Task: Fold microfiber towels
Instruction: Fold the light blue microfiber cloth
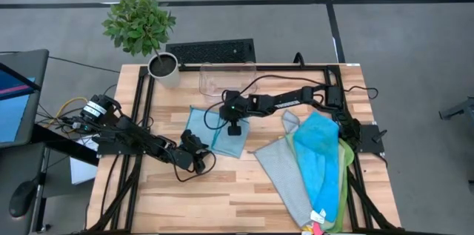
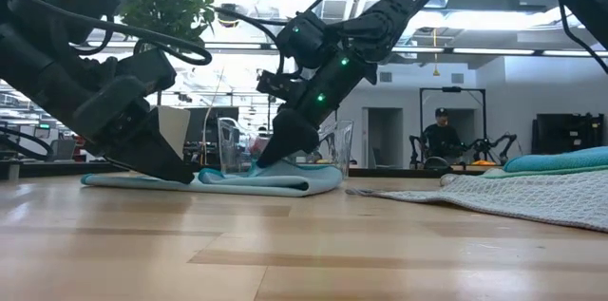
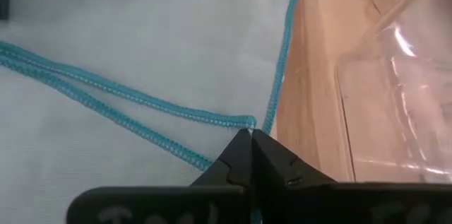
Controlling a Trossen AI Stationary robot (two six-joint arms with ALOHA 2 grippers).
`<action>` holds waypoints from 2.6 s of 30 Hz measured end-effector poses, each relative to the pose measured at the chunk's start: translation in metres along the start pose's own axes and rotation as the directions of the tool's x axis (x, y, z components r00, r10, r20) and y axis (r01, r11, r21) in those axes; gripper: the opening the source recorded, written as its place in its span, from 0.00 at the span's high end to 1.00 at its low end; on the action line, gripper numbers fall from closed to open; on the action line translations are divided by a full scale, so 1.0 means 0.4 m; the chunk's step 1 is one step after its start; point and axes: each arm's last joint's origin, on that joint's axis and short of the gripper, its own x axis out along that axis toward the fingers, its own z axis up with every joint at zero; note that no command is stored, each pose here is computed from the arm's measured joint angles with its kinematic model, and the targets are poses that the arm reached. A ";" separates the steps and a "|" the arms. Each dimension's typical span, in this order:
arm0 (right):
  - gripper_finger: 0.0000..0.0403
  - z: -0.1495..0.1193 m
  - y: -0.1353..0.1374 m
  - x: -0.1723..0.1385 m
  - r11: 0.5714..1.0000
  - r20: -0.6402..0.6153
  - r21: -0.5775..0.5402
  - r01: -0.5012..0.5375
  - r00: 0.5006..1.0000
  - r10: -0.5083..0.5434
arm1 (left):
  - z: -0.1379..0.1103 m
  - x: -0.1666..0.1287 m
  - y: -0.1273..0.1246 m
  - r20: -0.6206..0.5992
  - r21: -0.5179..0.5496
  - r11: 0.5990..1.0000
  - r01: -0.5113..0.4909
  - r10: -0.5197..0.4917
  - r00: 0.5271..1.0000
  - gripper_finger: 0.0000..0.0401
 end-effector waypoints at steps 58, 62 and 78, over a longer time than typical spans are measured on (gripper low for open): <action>0.85 -0.010 0.289 0.046 0.982 0.337 0.110 -0.151 0.936 0.106 | 0.015 -0.160 0.058 -0.086 -0.097 0.953 -0.286 0.278 0.957 0.69; 0.85 -0.028 0.293 0.066 0.980 0.322 0.122 -0.155 0.940 0.108 | -0.005 -0.145 0.059 -0.107 -0.115 0.938 -0.326 0.315 0.943 0.69; 0.85 -0.030 0.295 0.067 0.977 0.314 0.138 -0.162 0.943 0.112 | -0.020 -0.196 0.113 -0.240 -0.323 0.805 -0.498 0.439 0.866 0.65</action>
